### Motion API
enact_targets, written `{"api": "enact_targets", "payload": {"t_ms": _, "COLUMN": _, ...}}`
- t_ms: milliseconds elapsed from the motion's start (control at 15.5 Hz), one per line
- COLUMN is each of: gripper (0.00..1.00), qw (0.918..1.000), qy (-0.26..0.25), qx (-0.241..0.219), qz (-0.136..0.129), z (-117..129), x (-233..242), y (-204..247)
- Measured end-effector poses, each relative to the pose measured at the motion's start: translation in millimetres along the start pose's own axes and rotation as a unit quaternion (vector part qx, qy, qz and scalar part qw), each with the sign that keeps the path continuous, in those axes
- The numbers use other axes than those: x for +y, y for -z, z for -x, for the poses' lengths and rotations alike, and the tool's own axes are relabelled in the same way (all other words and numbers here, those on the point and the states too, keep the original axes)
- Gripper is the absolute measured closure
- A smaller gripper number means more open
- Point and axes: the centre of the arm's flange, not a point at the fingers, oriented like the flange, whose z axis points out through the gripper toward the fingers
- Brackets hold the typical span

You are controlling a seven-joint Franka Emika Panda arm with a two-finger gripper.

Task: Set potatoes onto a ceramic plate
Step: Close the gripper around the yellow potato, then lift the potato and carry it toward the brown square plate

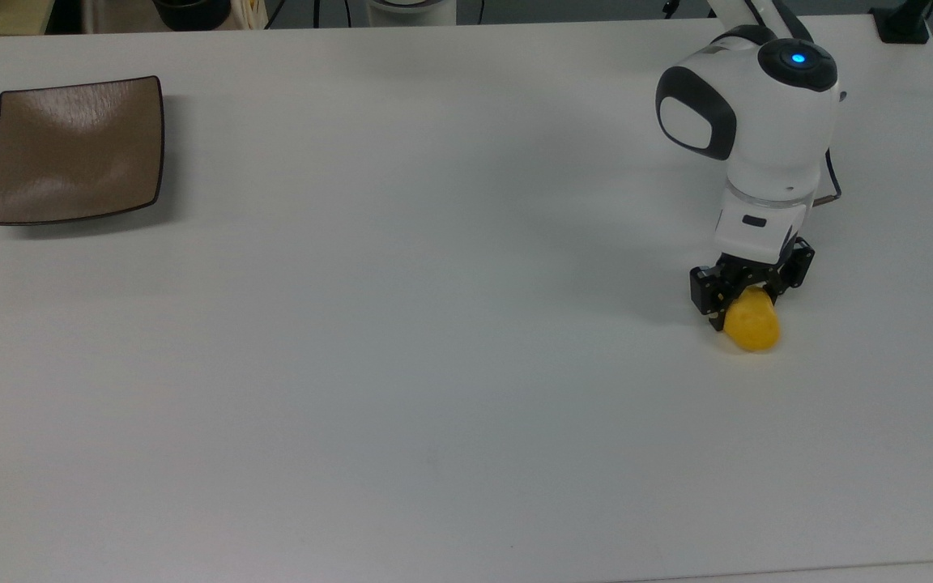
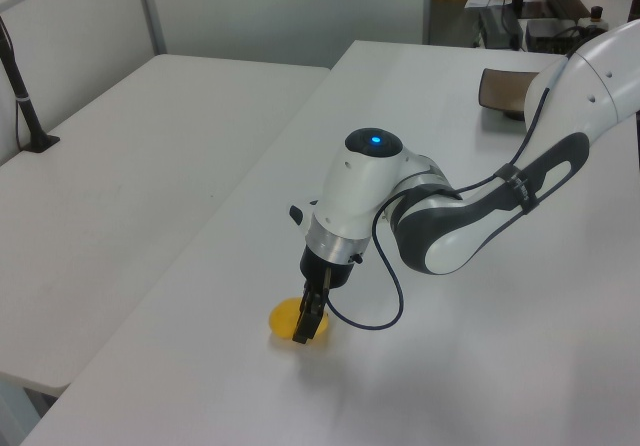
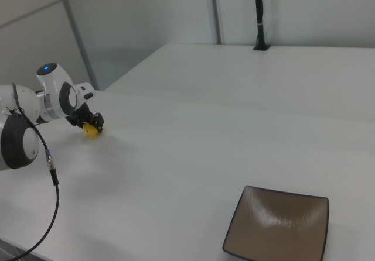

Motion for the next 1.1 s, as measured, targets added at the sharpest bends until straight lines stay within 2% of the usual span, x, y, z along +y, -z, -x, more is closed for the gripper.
{"api": "enact_targets", "payload": {"t_ms": 387, "gripper": 0.36, "qw": 1.0, "qy": 0.001, "qx": 0.001, "qz": 0.0, "z": 0, "x": -1, "y": 1}}
{"api": "enact_targets", "payload": {"t_ms": 581, "gripper": 0.36, "qw": 1.0, "qy": 0.001, "qx": 0.009, "qz": -0.002, "z": -5, "x": -1, "y": 17}}
{"api": "enact_targets", "payload": {"t_ms": 774, "gripper": 0.36, "qw": 0.9998, "qy": -0.011, "qx": 0.017, "qz": 0.003, "z": -20, "x": 17, "y": 59}}
{"api": "enact_targets", "payload": {"t_ms": 839, "gripper": 0.36, "qw": 0.9995, "qy": -0.022, "qx": 0.021, "qz": 0.008, "z": -29, "x": 35, "y": 89}}
{"api": "enact_targets", "payload": {"t_ms": 1097, "gripper": 0.36, "qw": 0.9981, "qy": -0.052, "qx": 0.011, "qz": 0.03, "z": -32, "x": 85, "y": 166}}
